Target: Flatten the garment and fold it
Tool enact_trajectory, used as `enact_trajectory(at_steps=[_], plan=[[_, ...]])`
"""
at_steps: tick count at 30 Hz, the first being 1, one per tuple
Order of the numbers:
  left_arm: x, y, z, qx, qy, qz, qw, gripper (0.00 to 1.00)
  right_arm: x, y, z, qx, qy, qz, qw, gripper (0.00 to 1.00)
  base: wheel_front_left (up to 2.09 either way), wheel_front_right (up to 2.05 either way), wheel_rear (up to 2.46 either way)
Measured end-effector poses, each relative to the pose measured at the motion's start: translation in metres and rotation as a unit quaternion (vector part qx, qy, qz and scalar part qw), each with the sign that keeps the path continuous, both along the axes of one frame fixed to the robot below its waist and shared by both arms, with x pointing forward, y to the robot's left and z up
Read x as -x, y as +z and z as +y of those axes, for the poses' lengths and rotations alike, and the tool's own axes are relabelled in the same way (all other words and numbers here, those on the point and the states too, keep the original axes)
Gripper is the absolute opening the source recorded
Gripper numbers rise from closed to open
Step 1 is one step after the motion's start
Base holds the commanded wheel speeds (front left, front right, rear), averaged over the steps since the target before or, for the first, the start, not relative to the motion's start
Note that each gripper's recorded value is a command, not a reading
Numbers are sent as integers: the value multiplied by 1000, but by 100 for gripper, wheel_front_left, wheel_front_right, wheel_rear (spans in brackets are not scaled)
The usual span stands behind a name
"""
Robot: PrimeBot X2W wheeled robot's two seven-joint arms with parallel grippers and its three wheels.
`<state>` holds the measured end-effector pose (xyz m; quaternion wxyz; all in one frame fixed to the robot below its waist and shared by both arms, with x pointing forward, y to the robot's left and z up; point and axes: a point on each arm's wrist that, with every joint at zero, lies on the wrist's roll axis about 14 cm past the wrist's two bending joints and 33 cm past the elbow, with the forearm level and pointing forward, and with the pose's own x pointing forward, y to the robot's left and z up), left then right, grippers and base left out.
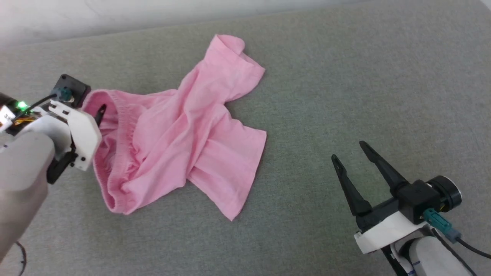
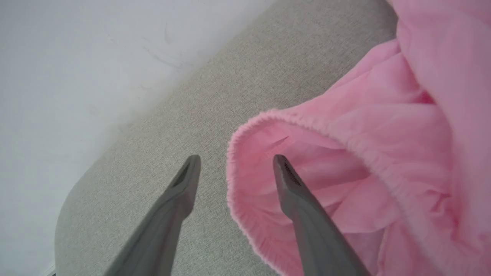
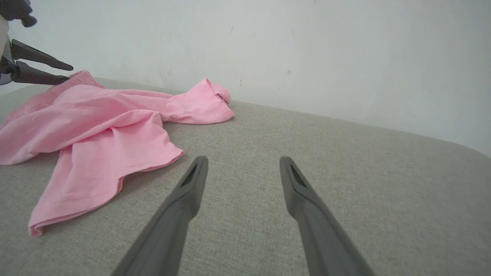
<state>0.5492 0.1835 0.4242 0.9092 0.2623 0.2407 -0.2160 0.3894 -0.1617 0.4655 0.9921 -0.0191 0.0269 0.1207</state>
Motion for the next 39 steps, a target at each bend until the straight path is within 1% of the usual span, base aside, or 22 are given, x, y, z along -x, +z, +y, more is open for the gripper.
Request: enact_trajectory(at_steps=[4, 6, 9, 11, 12, 14, 15, 16, 18, 22, 23, 25, 28, 30, 34, 36, 39], plan=[[2, 33, 0, 41, 8, -74, 996, 100, -2, 10, 9, 17, 31, -17, 999, 100, 0, 0, 0], [5, 54, 2, 70, 17, -121, 990, 100, -4, 15, 19, 25, 53, -26, 998, 100, 0, 0, 0], [16, 81, 9, 111, 50, -178, 977, 100, -8, 22, 39, 38, 99, -40, 994, 100, 0, 0, 0], [24, 105, 15, 133, 79, -222, 963, 100, -9, 26, 56, 51, 135, -43, 989, 100, 0, 0, 0], [28, 124, 15, 146, 89, -252, 952, 100, -10, 27, 66, 57, 155, -44, 985, 100, 0, 0, 0], [41, 162, 13, 189, 108, -311, 925, 100, -11, 31, 82, 66, 189, -46, 979, 100, 0, 0, 0], [51, 173, 15, 200, 115, -330, 915, 100, -11, 30, 90, 75, 208, -42, 974, 100, 0, 0, 0], [62, 177, 19, 199, 125, -348, 908, 100, -11, 29, 98, 82, 226, -37, 970, 100, 0, 0, 0], [84, 174, 29, 197, 153, -363, 898, 100, -10, 25, 112, 100, 258, -23, 961, 100, 0, 0, 0], [119, 168, 47, 184, 203, -388, 880, 100, -12, 10, 128, 150, 305, 32, 940, 100, 0, 0, 0], [126, 168, 51, 186, 215, -395, 874, 100, -15, 4, 128, 166, 309, 52, 935, 100, 0, 0, 0], [136, 165, 54, 189, 236, -400, 865, 100, -23, -6, 124, 194, 309, 96, 926, 100, 0, 0, 0], [148, 157, 57, 202, 267, -401, 853, 100, -41, -11, 117, 214, 292, 151, 920, 100, 0, 0, 0], [155, 149, 56, 206, 279, -394, 851, 100, -52, -16, 112, 229, 281, 189, 913, 100, 0, 0, 0], [163, 135, 57, 211, 295, -381, 851, 100, -63, -32, 110, 237, 268, 258, 897, 100, 0, 0, 0], [164, 132, 58, 214, 299, -379, 850, 100, -68, -42, 108, 236, 261, 286, 891, 100, 0, 0, 0], [164, 126, 58, 214, 301, -373, 851, 100, -68, -63, 110, 222, 255, 329, 882, 100, 0, 0, 0]])
